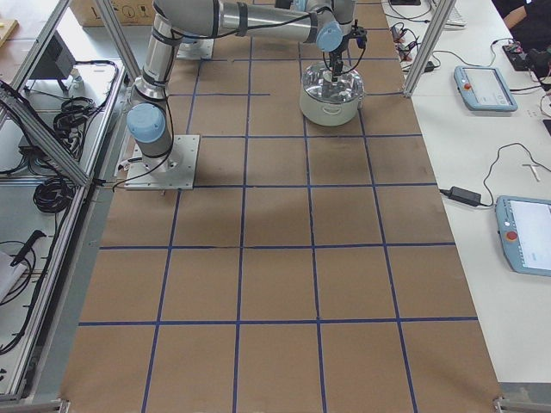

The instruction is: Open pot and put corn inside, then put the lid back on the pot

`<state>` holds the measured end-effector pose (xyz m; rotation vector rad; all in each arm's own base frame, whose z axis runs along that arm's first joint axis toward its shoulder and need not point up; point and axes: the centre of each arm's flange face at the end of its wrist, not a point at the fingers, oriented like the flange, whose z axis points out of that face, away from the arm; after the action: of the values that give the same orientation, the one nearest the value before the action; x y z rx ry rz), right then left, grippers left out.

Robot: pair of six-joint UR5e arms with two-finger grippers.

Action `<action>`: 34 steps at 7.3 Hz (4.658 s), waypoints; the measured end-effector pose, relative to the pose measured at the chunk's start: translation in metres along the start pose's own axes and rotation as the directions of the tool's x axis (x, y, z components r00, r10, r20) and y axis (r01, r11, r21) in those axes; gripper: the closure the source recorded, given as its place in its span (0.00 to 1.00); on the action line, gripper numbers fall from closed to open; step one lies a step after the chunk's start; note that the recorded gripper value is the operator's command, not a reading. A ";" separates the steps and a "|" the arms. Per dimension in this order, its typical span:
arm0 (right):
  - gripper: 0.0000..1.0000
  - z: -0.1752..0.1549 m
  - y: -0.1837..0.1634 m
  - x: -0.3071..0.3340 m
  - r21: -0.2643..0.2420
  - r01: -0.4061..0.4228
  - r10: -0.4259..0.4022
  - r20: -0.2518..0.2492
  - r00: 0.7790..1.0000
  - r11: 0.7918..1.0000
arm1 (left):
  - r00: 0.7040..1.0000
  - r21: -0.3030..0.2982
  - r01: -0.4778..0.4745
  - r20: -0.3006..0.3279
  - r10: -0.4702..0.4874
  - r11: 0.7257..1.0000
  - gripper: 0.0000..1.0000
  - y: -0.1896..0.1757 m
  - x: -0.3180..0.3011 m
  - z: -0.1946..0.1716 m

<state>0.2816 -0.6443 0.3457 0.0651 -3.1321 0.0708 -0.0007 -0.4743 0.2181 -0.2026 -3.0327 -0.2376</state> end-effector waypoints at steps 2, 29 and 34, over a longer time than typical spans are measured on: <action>0.77 -0.003 0.000 0.000 -0.002 -0.003 0.003 -0.001 1.000 1.000 | 1.000 0.015 0.005 0.008 -0.005 1.000 0.92 -0.002 0.001 -0.022; 0.80 -0.228 0.031 0.152 -0.094 -0.075 0.069 -0.067 0.995 0.993 | 0.997 0.178 0.063 -0.055 -0.054 0.982 0.00 -0.207 0.398 -0.078; 0.80 -0.228 0.027 0.182 -0.092 -0.124 0.118 -0.067 0.991 0.988 | 0.993 0.180 0.106 -0.072 -0.094 0.978 0.00 -0.215 0.397 -0.093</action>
<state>0.1002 -0.6147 0.5742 -0.1254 -3.0694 -0.0751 -0.4144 -0.6498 0.3180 -0.0276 -2.9822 0.0288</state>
